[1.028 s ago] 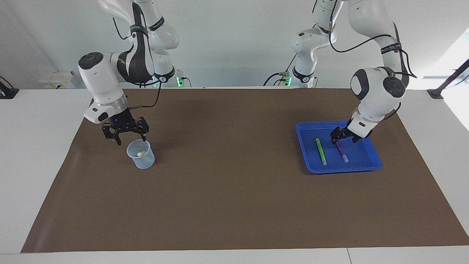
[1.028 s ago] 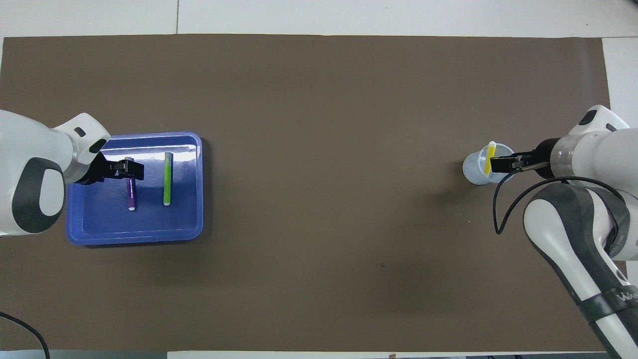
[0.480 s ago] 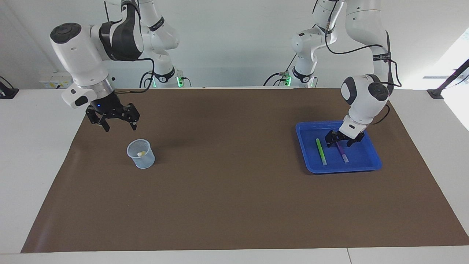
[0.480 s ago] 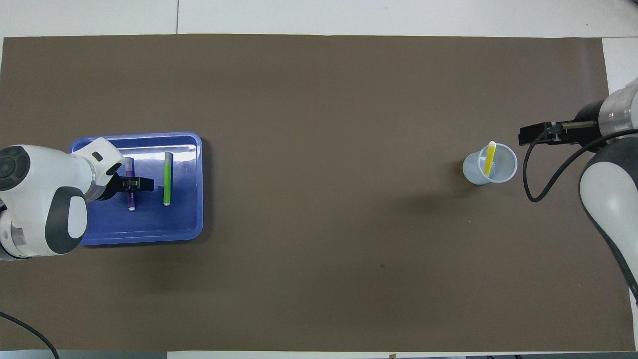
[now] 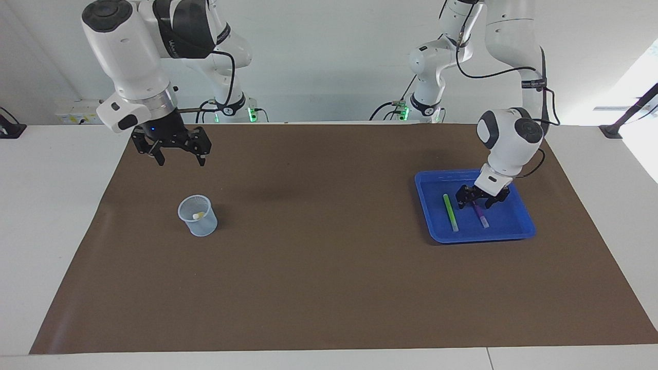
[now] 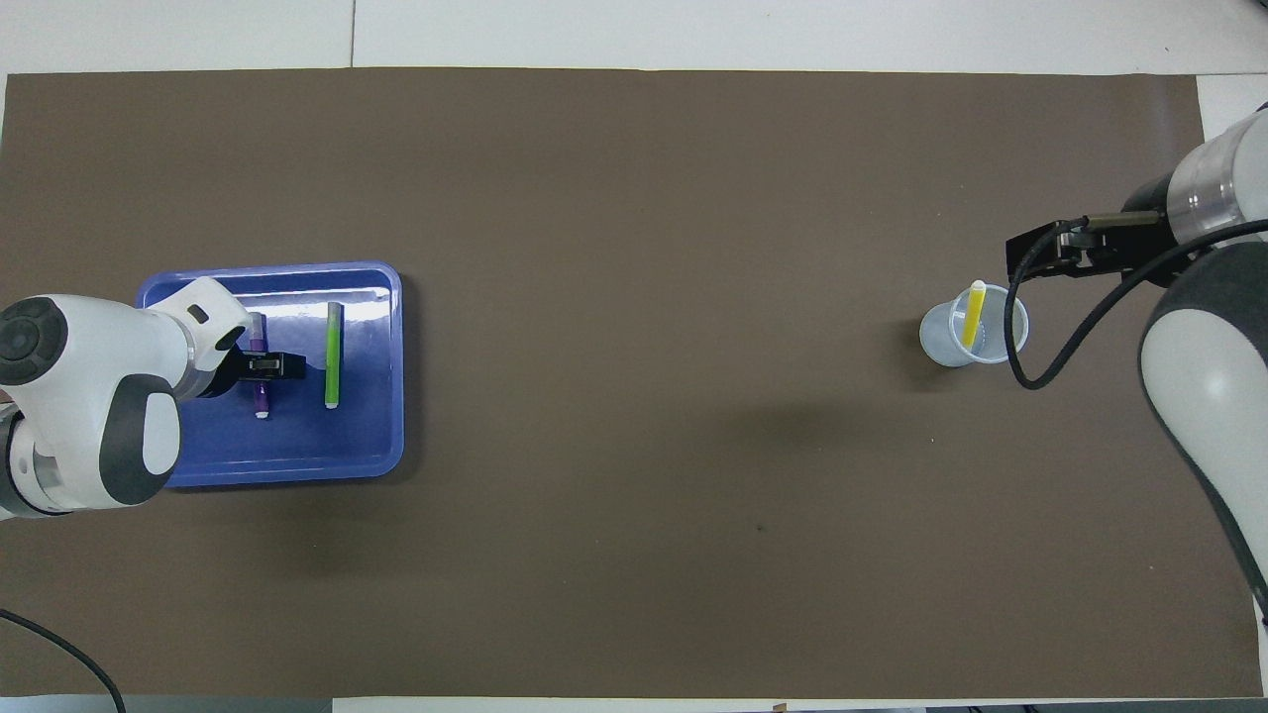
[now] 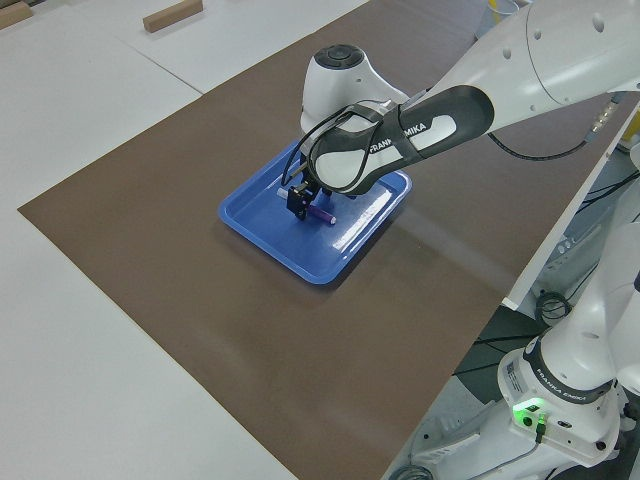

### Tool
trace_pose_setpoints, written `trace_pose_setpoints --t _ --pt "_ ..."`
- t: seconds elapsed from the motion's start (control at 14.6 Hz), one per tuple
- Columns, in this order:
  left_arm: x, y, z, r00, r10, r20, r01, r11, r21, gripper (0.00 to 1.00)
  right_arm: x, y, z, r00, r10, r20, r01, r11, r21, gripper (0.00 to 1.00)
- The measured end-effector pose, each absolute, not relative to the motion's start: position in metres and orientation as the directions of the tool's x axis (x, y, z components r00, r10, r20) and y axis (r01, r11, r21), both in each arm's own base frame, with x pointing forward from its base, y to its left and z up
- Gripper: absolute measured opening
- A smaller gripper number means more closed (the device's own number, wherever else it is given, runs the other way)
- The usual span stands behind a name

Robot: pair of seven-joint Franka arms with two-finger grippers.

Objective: Transfer and insert pens with both arms
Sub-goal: 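Drop the yellow pen into the cup and withdraw the right gripper, then grasp the purple pen in the tray with the left gripper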

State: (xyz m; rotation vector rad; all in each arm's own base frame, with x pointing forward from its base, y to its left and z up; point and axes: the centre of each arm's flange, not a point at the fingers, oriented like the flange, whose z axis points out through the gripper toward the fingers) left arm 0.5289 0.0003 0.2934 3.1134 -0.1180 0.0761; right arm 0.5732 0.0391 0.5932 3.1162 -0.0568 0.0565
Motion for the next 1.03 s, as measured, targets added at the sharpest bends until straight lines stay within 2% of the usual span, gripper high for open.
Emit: trace_pose_setpoints --t 0.07,0.21,0.27,0.41,0.48,0.55,0.62,0.69,0.75,1.03 --pt "0.529 0.000 0.294 0.996 -0.075 0.052 -0.076 -0.997 0.023 0.83 0.573 0.034 0.597 0.998 -0.045 0.043 -0.046 -0.999 0.023 1.00" --pt "0.531 0.001 0.297 0.995 -0.080 0.061 -0.081 -0.997 0.018 0.62 0.573 0.026 0.606 0.997 -0.058 0.049 -0.060 -0.998 0.023 1.00" --pt "0.531 0.001 0.297 0.994 -0.087 0.062 -0.087 -0.996 0.013 0.62 0.571 0.026 0.611 0.997 -0.060 0.053 -0.061 -0.998 0.023 1.00" --pt "0.533 0.001 0.300 0.993 -0.102 0.067 -0.102 -0.995 -0.001 0.49 0.567 0.025 0.616 0.997 -0.061 0.044 -0.062 -0.998 0.024 1.00" --pt "0.533 0.000 0.300 0.992 -0.104 0.067 -0.104 -0.995 -0.002 0.49 0.564 0.025 0.617 0.998 -0.062 0.033 -0.062 -0.998 0.025 1.00" --pt "0.534 0.000 0.300 0.992 -0.106 0.069 -0.106 -0.994 -0.004 0.45 0.560 0.024 0.618 0.998 -0.064 0.018 -0.064 -0.998 0.027 1.00" --pt "0.535 0.001 0.302 0.992 -0.107 0.073 -0.107 -0.994 -0.005 0.34 0.556 0.022 0.619 0.998 -0.067 0.006 -0.068 -0.997 0.029 1.00" --pt "0.535 0.000 0.302 0.991 -0.109 0.075 -0.109 -0.994 -0.005 0.19 0.552 0.020 0.619 0.997 -0.072 -0.002 -0.071 -0.997 0.030 1.00" --pt "0.535 0.000 0.302 0.991 -0.109 0.075 -0.109 -0.994 -0.005 0.17 0.548 0.018 0.619 0.997 -0.072 -0.008 -0.072 -0.997 0.031 1.00" --pt "0.536 0.002 0.303 0.992 -0.106 0.075 -0.106 -0.994 -0.005 0.17 0.543 0.015 0.618 0.997 -0.075 -0.014 -0.075 -0.997 0.033 1.00"
